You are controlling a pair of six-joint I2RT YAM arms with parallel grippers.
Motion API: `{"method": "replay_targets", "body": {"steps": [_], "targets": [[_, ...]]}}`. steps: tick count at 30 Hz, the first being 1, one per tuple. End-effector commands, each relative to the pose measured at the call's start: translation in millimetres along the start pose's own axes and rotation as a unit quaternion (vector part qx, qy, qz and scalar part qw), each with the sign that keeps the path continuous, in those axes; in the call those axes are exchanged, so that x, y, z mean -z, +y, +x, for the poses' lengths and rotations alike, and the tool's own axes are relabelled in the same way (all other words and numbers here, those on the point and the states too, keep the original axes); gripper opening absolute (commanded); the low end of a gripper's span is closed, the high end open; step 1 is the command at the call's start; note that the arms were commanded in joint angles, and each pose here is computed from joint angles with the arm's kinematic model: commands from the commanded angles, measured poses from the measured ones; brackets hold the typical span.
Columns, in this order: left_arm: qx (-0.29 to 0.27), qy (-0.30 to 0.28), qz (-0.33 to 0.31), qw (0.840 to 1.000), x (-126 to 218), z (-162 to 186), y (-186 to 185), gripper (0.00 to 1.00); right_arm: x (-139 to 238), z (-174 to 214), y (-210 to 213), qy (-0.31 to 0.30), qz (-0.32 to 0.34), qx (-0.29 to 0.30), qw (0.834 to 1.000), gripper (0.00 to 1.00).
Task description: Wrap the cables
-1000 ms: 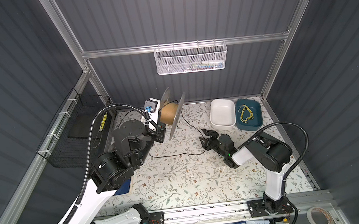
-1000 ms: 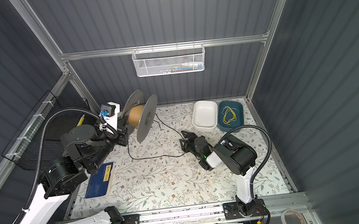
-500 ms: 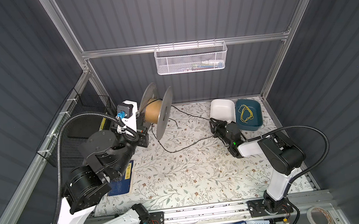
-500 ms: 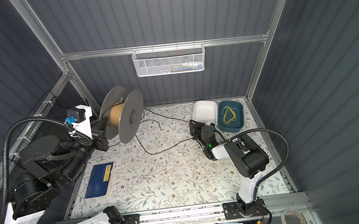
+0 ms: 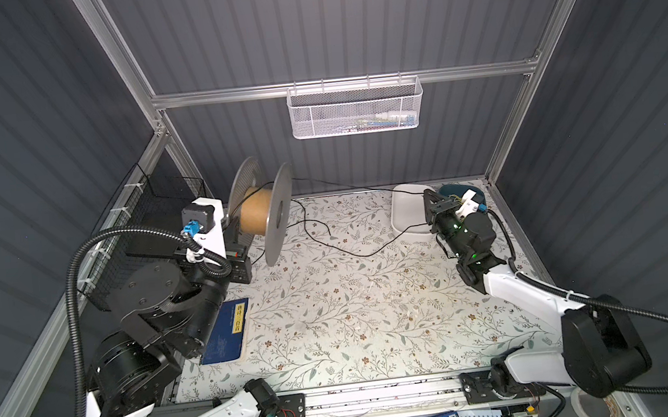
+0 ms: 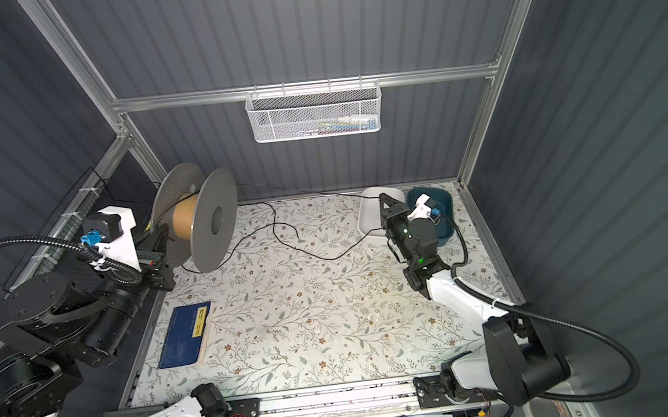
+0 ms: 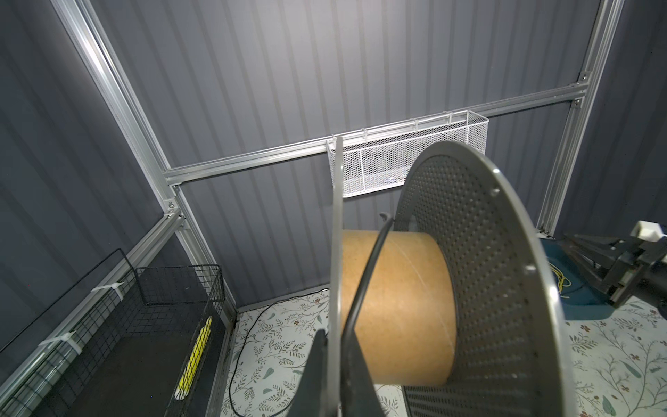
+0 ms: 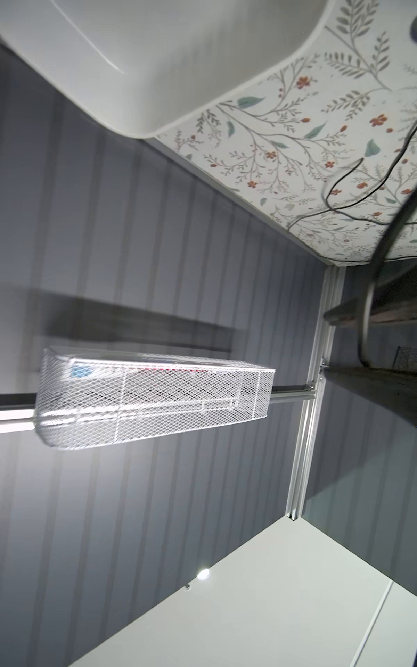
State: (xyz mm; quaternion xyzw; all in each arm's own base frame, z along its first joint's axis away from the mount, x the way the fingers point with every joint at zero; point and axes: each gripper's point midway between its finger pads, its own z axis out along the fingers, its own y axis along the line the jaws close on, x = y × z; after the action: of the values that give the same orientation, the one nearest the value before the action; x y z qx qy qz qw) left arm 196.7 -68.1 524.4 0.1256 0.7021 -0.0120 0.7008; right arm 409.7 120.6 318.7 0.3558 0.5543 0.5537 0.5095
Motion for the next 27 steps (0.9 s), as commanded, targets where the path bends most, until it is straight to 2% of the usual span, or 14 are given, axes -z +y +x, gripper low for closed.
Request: {"method": "replay_targets", "body": {"steps": [1, 11, 19, 27], "targets": [[0.041, -0.050, -0.040, 0.997, 22.6, -29.7, 34.4, 0.00, 6.5, -20.2, 8.4, -0.025, 0.021, 0.064, 0.997, 0.23], [0.038, -0.045, -0.052, 0.997, 25.5, -29.7, 41.0, 0.00, 36.4, -87.6, 36.3, -0.102, 0.014, 0.104, 0.989, 0.22], [0.026, -0.029, -0.058, 0.998, 20.1, -23.4, 38.3, 0.00, 42.2, -130.4, 56.5, -0.125, -0.024, 0.088, 0.988, 0.28], [0.020, -0.021, -0.064, 0.998, 17.6, -19.0, 37.4, 0.00, 47.9, -156.1, 61.0, -0.133, -0.040, 0.070, 0.988, 0.31]]}}
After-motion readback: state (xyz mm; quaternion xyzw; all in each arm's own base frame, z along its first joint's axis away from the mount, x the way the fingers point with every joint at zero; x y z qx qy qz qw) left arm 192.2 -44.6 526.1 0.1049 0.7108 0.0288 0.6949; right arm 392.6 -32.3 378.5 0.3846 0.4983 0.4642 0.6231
